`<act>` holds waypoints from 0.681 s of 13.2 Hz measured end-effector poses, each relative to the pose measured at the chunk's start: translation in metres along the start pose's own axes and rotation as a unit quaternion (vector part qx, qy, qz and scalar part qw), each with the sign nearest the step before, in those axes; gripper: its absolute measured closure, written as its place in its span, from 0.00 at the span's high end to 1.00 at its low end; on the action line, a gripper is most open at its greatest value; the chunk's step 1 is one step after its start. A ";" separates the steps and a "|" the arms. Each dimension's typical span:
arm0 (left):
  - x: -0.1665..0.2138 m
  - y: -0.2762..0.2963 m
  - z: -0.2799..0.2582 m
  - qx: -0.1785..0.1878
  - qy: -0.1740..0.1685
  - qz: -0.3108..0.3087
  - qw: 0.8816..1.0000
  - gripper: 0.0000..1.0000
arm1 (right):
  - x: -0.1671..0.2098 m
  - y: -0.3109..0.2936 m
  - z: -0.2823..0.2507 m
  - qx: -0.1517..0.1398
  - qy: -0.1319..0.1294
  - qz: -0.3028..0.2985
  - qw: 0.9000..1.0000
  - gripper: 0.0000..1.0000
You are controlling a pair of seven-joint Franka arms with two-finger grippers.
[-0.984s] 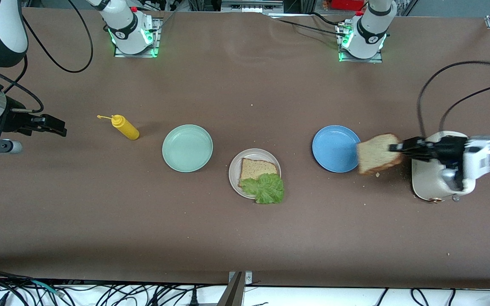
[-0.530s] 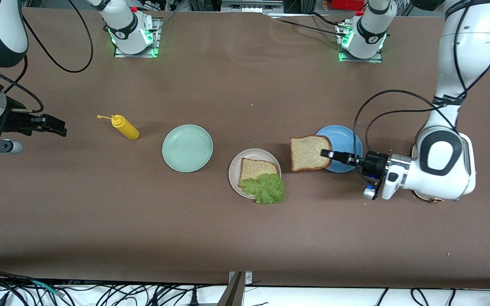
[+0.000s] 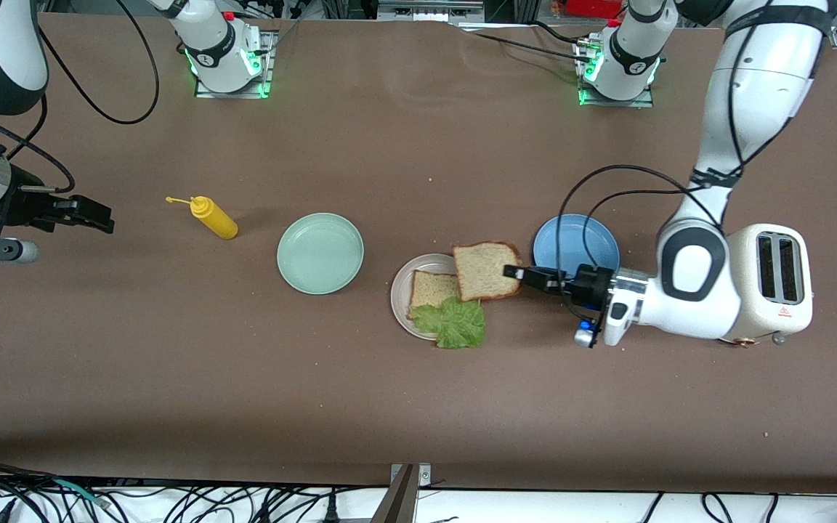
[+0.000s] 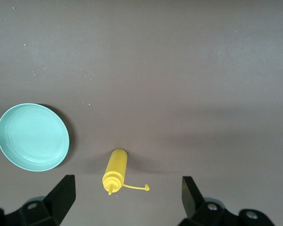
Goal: Make sandwich in beige plate with both arms
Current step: 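Lower the toast onto the lettuce with the left gripper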
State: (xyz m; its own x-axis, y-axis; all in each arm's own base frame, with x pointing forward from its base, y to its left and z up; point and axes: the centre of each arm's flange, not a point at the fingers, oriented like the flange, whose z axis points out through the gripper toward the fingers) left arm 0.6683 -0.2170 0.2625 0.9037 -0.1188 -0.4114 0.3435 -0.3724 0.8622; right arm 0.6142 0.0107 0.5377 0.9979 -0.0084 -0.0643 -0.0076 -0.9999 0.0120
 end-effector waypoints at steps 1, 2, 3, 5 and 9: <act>0.005 -0.002 0.018 -0.008 0.008 0.009 1.000 0.11 | 0.000 0.000 0.000 0.000 0.000 0.000 1.000 1.00; 0.009 -0.008 0.034 -0.014 0.017 0.018 1.000 0.11 | 0.000 0.000 0.000 0.000 0.000 0.000 1.000 1.00; 0.013 -0.015 0.046 -0.015 0.022 0.026 0.999 0.11 | 0.000 0.000 0.000 0.000 0.000 0.000 1.000 1.00; 0.019 -0.032 0.058 -0.017 0.026 0.048 0.998 0.11 | 0.000 0.000 0.000 0.000 0.000 0.000 1.000 1.00; 0.027 -0.056 0.066 -0.019 0.025 0.108 0.994 0.11 | 0.000 0.000 0.000 0.000 0.000 0.000 1.000 1.00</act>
State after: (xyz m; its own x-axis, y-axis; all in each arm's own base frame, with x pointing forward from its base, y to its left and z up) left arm 0.6564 -0.2598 0.1840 0.9686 -0.1454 -0.2016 0.1492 -0.3083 0.9395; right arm 0.6142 0.0107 0.5377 0.9979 -0.0084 -0.0644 -0.0076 -0.9999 0.0120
